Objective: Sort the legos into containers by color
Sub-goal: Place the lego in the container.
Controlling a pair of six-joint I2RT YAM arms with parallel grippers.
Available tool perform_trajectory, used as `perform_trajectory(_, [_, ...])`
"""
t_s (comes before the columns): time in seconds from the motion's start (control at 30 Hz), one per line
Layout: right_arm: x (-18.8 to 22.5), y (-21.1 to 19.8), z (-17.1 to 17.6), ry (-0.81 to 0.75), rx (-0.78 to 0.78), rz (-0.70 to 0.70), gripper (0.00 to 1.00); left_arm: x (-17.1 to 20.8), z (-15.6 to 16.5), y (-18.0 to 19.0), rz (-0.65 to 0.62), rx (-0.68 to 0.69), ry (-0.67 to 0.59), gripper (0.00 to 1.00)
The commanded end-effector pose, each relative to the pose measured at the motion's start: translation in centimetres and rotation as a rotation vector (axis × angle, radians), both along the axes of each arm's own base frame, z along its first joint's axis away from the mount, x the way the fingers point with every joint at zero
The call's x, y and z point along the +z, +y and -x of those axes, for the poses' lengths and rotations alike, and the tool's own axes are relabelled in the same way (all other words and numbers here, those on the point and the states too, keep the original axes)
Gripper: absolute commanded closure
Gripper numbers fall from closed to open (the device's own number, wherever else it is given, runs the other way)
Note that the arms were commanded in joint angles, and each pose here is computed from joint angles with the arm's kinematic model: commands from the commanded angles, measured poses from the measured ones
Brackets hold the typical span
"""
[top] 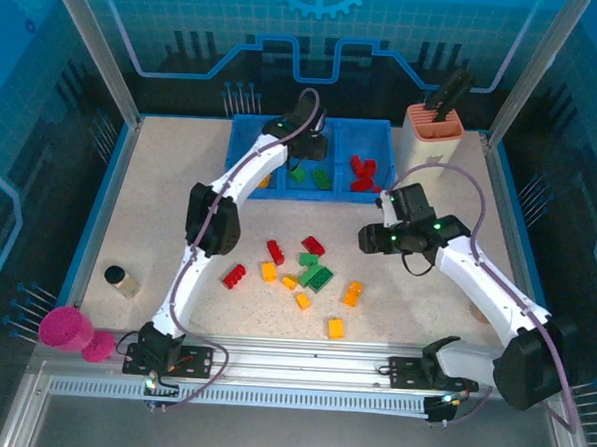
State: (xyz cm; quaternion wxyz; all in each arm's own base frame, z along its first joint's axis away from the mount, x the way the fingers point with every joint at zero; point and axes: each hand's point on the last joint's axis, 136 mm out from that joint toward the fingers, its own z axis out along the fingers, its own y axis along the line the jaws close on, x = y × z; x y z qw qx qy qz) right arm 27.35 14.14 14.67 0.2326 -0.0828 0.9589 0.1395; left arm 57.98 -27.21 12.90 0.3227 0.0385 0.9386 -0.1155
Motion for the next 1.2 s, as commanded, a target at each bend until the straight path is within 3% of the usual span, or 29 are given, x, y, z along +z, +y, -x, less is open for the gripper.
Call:
perform_trajectory(0.0, [-0.9, 1.2, 1.8, 0.054, -0.009, -0.032, 0.39, 0.0, -0.4, -0.1, -0.013, 0.013, -0.008, 0.64])
perform_trajectory(0.27, [-2.6, 3.3, 3.3, 0.091, 0.019, -0.027, 0.39, -4.2, 0.6, -0.8, -0.013, 0.013, 0.072, 0.64])
perform_trajectory(0.5, [-3.4, 5.1, 2.3, 0.095, 0.065, -0.005, 0.39, -4.2, 1.1, -1.5, -0.014, -0.005, 0.073, 0.53])
perform_trajectory(0.67, [-3.4, 6.3, 0.9, 0.081, 0.111, 0.022, 0.39, -1.8, 1.3, -2.2, 0.024, -0.041, 0.029, 0.45])
perform_trajectory(1.17, [-5.6, 12.7, -3.7, 0.077, 0.281, 0.069, 0.37, 11.3, 4.7, -2.3, 0.140, -0.139, -0.170, 0.41])
